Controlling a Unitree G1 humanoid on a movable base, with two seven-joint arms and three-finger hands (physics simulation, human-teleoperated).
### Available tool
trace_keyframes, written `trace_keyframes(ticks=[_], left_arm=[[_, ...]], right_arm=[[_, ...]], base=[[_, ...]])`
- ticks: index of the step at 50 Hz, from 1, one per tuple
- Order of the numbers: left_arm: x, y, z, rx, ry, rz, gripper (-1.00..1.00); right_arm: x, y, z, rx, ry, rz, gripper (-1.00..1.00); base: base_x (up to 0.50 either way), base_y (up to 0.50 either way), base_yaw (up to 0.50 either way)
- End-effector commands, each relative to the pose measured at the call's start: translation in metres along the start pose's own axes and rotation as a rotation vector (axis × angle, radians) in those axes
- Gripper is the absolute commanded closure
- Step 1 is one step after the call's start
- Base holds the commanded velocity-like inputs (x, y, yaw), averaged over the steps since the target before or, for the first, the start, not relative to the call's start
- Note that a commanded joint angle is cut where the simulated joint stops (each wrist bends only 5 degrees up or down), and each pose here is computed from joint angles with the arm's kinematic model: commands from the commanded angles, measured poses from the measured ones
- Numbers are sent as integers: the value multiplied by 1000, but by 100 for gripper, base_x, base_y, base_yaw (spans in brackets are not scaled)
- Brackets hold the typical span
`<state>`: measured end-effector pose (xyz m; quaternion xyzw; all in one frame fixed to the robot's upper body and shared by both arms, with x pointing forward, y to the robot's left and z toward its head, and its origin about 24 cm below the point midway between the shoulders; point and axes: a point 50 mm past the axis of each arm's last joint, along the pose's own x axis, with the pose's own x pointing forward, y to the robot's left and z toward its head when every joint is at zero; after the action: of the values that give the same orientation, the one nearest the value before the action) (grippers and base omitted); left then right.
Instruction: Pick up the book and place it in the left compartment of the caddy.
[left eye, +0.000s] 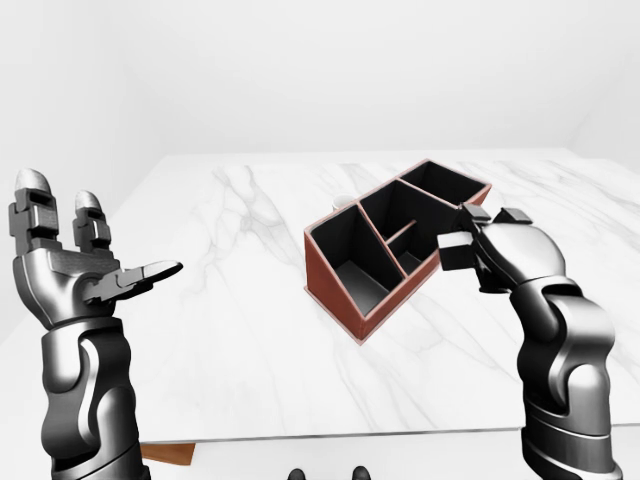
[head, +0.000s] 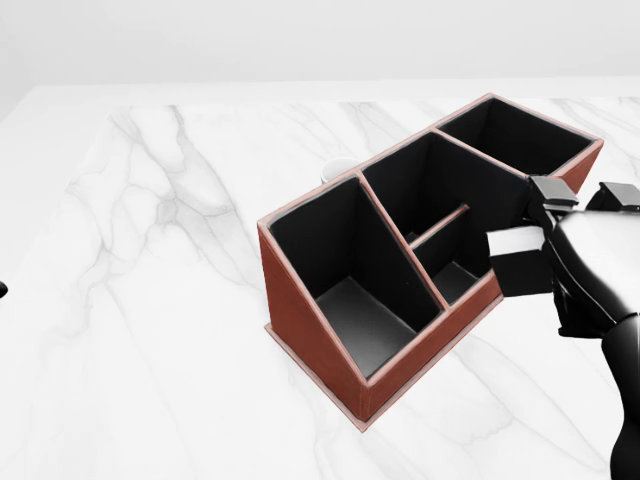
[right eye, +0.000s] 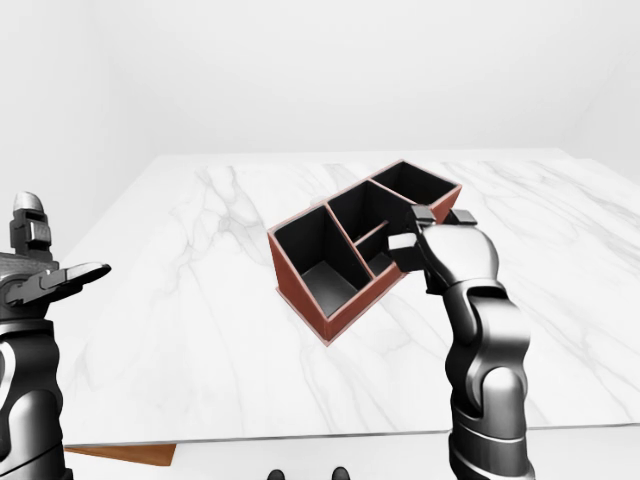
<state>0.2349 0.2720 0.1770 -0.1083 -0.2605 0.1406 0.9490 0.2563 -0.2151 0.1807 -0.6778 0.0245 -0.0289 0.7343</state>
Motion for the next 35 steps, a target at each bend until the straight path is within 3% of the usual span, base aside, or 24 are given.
trace_keyframes(ticks=[1,12,16,35], left_arm=[[0,0,-1,1,2,0,-100],[1,0,1,0,-4,1,-100],[1,0,3,-2,-13,0,-100],[0,-1,5,-4,-21,-1,-100]], right_arm=[[-11,-38,9,-61,7,-187,100],[-15,-50,26,-38,-63,-253,100],[-15,-52,35,-63,-132,-255,100],[-11,-57,47,-40,-222,-256,100]], base=[[0,0,0],[0,0,0],[0,0,0],[0,0,0]])
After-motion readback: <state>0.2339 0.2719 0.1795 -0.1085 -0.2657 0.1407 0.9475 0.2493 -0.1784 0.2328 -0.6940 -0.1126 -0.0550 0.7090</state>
